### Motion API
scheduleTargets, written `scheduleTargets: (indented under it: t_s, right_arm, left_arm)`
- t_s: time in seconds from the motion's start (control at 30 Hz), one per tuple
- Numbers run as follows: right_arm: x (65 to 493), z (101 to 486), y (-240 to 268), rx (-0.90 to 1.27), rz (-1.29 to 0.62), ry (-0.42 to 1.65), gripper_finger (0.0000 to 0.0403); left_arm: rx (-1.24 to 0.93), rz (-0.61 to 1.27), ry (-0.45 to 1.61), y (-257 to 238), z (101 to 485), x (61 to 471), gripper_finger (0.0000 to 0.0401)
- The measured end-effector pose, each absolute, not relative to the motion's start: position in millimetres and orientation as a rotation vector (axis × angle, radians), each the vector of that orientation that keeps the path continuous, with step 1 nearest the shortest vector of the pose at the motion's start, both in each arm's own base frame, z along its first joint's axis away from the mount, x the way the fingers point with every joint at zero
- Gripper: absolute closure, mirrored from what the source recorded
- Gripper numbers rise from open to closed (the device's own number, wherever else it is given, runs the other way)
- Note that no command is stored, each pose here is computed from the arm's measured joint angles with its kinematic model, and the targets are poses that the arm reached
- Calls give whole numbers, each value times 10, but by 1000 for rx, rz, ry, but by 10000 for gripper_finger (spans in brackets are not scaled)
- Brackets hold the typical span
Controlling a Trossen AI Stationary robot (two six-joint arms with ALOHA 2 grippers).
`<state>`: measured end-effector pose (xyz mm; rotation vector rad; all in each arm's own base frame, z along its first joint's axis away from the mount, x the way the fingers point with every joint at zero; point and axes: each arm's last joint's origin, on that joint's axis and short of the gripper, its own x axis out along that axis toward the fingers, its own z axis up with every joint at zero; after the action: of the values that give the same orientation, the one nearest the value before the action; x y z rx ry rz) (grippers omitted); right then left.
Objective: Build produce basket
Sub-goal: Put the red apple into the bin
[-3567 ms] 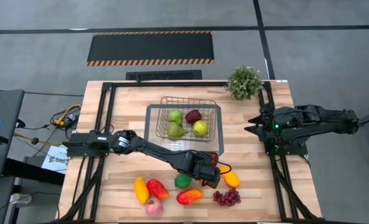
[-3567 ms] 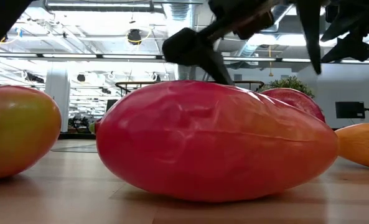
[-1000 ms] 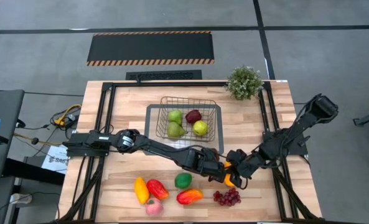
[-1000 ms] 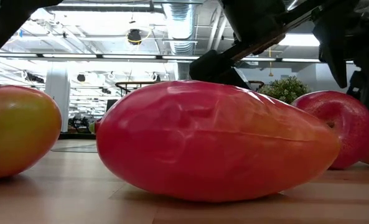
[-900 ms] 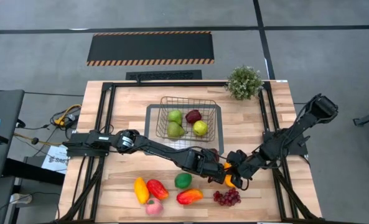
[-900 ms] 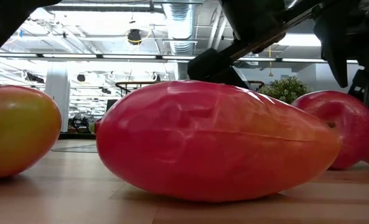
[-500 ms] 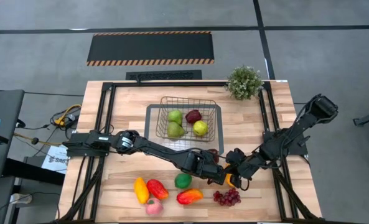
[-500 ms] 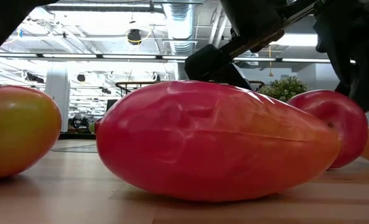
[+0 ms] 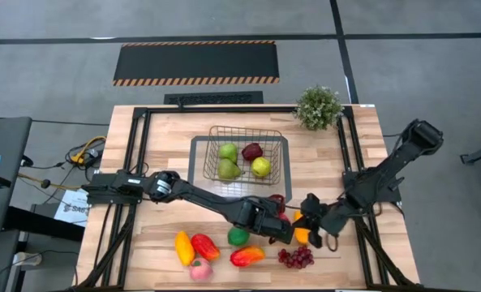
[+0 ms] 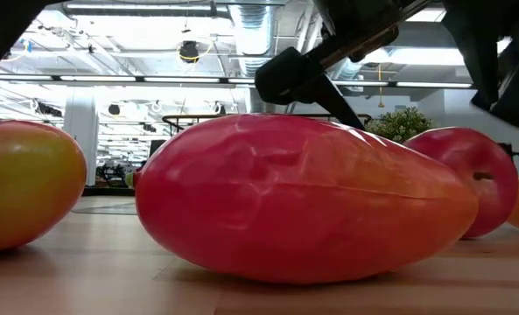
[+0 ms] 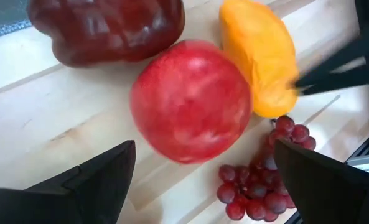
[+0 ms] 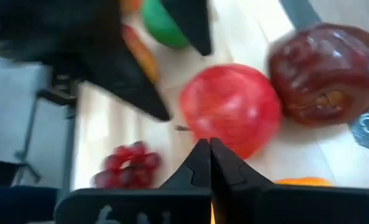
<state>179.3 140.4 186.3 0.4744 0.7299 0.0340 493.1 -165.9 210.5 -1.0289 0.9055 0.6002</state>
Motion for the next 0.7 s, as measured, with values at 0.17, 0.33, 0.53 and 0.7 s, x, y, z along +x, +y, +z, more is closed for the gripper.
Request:
scheduleTargets:
  t_s: [0.17, 0.33, 0.53, 0.7]
  right_arm:
    - [1590, 1979, 1419, 420, -2, 629, 400]
    - [1479, 1822, 1399, 435, -73, 593, 400]
    - [1516, 1658, 1440, 424, -84, 606, 400]
    - [1622, 1540, 1551, 435, -64, 589, 400]
  left_arm:
    - [-1019, 622, 872, -1721, 2107, 4909, 37]
    - [-998, 664, 796, -1740, 2117, 4907, 37]
    - [-999, 641, 778, -1739, 2132, 4933, 37]
    - [-981, 638, 786, -1736, 2123, 4931, 37]
